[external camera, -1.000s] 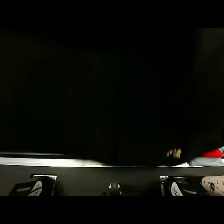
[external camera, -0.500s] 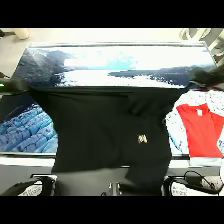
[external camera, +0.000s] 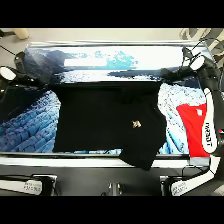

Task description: Fold the shirts.

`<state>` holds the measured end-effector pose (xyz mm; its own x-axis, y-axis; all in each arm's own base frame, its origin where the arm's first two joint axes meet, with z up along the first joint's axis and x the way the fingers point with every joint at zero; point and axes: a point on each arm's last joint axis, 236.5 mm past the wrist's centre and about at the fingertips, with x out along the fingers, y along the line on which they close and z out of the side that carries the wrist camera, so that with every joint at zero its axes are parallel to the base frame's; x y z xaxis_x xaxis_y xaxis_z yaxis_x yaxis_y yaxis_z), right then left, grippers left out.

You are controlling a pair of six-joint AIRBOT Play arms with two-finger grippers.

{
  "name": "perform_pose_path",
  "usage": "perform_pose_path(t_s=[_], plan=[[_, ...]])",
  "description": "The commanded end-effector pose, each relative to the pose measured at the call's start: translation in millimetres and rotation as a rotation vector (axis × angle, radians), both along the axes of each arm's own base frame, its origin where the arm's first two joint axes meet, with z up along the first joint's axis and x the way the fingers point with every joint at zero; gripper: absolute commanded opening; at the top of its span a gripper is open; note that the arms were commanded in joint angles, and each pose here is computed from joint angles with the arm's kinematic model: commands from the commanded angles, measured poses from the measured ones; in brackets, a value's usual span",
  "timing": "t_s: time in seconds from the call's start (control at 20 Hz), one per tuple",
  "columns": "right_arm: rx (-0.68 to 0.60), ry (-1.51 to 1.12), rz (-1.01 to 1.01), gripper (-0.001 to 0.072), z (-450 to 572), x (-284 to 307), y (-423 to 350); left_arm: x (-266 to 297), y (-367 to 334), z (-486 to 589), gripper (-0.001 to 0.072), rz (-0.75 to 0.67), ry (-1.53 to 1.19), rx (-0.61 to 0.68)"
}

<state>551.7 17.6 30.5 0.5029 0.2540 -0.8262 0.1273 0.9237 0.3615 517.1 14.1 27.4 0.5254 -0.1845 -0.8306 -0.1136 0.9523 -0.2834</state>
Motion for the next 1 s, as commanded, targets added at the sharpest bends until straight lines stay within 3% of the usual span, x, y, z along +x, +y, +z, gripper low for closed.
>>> perform_pose_path(t_s=[0.0, 0.15, 0.3, 0.65, 0.7, 0.75, 0.8, 0.85, 0.9, 0.95], plan=[[0.023, 0.043, -0.022, 0.0015, -32, 7, 5, 9, -21, -42, 0.0030, -0.007, 0.082, -0.067], [-0.001, 0.254, 0.133, 0.0016, -52, -48, 14, -14, -34, -46, 0.0029, -0.165, 0.143, -0.025], [-0.109, 0.448, 0.195, 0.0016, -45, -104, -8, -61, -31, -38, 0.0029, -0.254, 0.290, 0.018], [-0.073, 0.671, 0.140, 0.0017, -101, -158, 14, -165, -60, -109, 0.0030, -0.287, 0.686, -0.082], [-0.066, 0.660, 0.106, 0.0021, -102, -154, 18, -168, -65, -111, 0.0099, -0.286, 0.697, -0.108], [-0.056, 0.647, 0.090, 0.0111, -97, -151, 20, -165, -68, -107, 0.0315, -0.279, 0.684, -0.138], [-0.050, 0.628, 0.093, 0.0337, -87, -149, 19, -159, -66, -100, 0.0478, -0.267, 0.660, -0.154], [-0.058, 0.614, 0.133, 0.0447, -73, -152, 15, -154, -59, -88, 0.0494, -0.251, 0.628, -0.156], [-0.060, 0.621, 0.158, 0.0491, -58, -162, 6, -150, -48, -74, 0.0493, -0.228, 0.594, -0.155], [-0.054, 0.642, 0.139, 0.0491, -46, -173, -7, -153, -38, -62, 0.0493, -0.205, 0.575, -0.158]])
